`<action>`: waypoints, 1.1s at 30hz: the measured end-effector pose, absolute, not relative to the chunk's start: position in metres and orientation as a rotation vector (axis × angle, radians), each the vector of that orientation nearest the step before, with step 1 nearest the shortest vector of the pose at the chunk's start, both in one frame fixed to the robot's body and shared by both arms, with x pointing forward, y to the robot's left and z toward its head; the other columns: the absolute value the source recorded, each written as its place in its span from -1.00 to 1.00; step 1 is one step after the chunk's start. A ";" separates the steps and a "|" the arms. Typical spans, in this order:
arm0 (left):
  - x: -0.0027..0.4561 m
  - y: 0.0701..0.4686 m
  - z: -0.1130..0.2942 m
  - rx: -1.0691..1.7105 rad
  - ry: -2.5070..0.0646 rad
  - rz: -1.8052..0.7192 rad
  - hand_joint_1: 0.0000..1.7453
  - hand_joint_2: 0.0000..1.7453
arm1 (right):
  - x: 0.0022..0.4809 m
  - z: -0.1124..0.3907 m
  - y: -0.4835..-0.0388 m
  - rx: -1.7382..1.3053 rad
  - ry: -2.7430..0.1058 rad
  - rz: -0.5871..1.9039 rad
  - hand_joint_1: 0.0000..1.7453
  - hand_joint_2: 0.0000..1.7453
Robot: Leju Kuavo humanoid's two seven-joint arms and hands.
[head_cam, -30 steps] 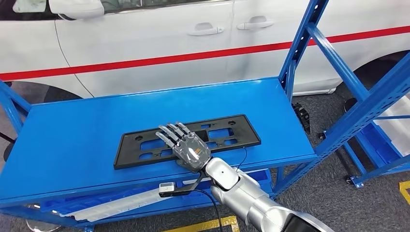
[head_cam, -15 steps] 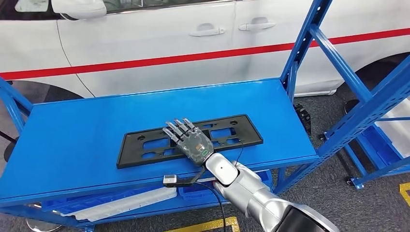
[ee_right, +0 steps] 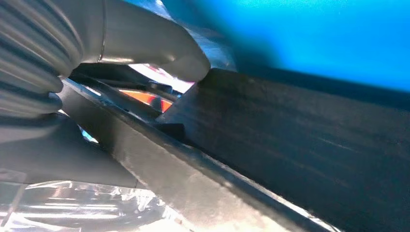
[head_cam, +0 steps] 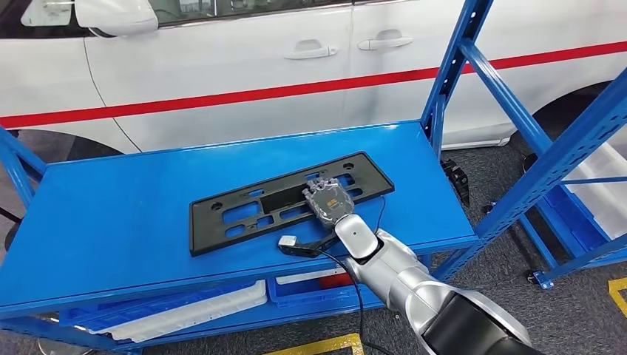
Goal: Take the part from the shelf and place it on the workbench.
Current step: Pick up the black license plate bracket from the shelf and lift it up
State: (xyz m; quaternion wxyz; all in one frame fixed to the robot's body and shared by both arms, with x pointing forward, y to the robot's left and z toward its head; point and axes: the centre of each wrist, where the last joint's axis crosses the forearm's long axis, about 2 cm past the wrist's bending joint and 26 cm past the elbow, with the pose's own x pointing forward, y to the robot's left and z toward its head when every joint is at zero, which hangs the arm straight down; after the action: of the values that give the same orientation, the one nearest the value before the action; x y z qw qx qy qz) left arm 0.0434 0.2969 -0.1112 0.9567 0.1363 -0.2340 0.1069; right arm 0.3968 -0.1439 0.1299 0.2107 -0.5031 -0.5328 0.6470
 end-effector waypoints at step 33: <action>0.044 0.299 -0.111 0.260 -0.663 0.258 -1.00 1.00 | 0.396 0.129 -0.155 -1.071 -1.779 1.622 1.00 1.00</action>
State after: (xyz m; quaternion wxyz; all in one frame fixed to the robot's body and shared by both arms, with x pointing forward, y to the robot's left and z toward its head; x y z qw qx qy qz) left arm 0.0441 0.2995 -0.1113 0.9292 0.1269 -0.3235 0.1260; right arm 0.3962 -0.1552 0.1289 0.2508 -0.3936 -0.6536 0.5958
